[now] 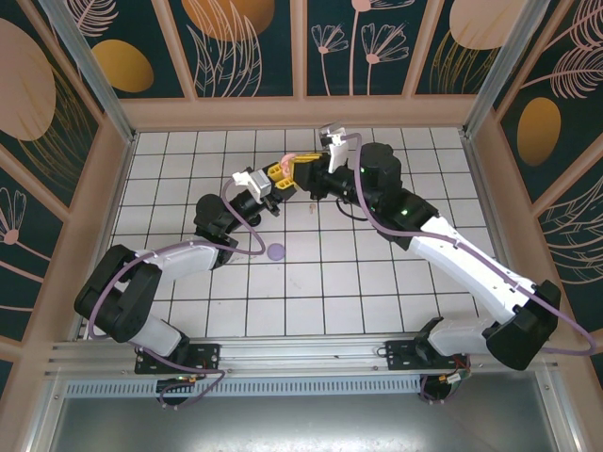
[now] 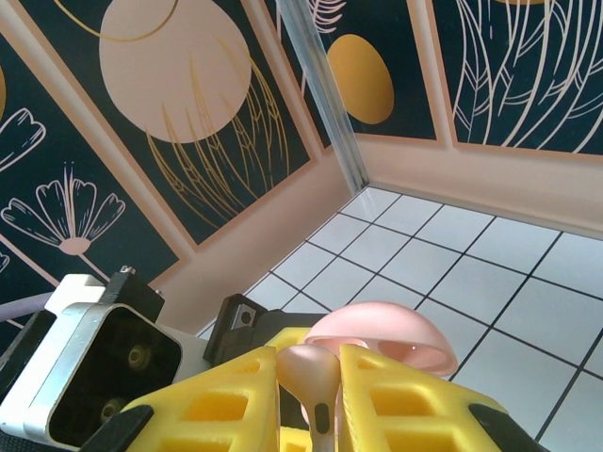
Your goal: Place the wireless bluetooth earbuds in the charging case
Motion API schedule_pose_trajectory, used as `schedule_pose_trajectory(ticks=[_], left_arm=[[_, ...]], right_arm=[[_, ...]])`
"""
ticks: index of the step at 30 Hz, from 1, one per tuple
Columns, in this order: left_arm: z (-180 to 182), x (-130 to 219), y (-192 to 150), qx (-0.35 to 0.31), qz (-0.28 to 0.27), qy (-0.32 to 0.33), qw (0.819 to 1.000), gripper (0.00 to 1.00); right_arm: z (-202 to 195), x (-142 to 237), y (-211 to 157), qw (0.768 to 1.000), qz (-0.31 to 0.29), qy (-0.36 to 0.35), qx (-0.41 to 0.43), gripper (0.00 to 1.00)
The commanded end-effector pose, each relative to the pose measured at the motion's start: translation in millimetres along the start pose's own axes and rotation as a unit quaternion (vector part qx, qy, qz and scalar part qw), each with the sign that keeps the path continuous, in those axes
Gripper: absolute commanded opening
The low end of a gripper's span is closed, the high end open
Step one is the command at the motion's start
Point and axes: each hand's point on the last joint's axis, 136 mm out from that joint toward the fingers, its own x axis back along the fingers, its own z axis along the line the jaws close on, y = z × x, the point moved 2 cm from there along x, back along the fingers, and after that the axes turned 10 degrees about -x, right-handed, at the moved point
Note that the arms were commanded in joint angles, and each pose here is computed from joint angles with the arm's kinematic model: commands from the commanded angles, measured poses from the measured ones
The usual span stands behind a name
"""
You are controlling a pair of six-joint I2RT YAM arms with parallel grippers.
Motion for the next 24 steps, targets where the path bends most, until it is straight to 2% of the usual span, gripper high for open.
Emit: schedule_pose_trajectory(ticks=[1, 24], left_arm=[[0, -5, 21, -0.01, -0.032, -0.008, 0.999, 0.0], [-5, -3, 29, -0.002, -0.035, -0.027, 0.999, 0.0]], right_arm=[[9, -3, 2, 1.0, -0.01, 0.019, -0.002, 0.2], [-8, -13, 0, 1.0, -0.018, -0.019, -0.006, 0.19]])
